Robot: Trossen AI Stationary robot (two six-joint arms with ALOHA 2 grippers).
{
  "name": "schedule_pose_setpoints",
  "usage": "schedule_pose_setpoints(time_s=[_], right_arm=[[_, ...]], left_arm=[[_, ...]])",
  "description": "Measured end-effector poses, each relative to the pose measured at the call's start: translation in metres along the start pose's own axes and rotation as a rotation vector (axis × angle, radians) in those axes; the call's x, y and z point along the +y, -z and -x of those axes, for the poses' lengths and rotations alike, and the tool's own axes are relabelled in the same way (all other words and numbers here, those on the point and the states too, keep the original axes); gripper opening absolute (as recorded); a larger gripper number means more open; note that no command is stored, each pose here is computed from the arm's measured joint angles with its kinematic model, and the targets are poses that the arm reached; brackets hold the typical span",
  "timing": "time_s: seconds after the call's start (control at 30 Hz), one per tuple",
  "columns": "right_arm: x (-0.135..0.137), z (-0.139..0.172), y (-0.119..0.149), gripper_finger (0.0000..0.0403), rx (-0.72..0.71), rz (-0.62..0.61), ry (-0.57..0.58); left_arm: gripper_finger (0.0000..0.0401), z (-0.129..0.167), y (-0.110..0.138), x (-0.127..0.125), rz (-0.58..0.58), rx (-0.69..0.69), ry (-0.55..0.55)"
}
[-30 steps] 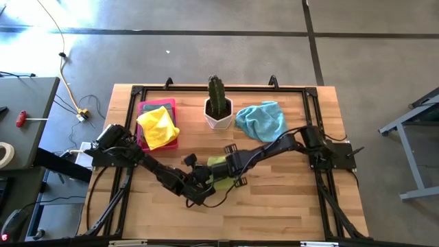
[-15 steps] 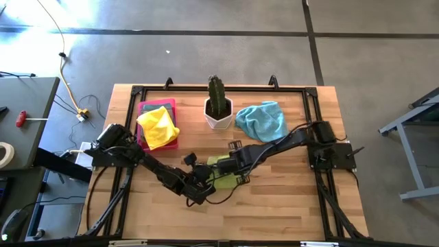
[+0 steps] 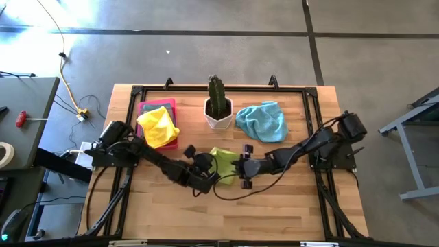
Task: Fold microfiber towels
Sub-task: Fold the light green towel
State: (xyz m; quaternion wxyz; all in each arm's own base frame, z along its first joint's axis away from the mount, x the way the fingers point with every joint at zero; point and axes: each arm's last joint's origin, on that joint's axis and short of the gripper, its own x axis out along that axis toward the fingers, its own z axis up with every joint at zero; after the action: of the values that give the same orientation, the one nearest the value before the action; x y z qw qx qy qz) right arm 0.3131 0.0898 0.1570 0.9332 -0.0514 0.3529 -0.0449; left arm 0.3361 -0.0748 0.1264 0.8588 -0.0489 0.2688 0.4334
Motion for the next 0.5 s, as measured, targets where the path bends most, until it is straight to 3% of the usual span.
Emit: schedule_pose_setpoints(time_s=[0.3, 0.5], right_arm=[[-0.020, -0.011, 0.031, 0.0161, -0.081, -0.098, 0.120], [-0.022, -0.016, 0.037, 0.0161, -0.079, -0.145, 0.110]], left_arm=[[0.0004, -0.018, -0.007, 0.008, 0.039, 0.081, 0.014], [0.0062, -0.031, -0.011, 0.015, 0.042, 0.134, 0.024]])
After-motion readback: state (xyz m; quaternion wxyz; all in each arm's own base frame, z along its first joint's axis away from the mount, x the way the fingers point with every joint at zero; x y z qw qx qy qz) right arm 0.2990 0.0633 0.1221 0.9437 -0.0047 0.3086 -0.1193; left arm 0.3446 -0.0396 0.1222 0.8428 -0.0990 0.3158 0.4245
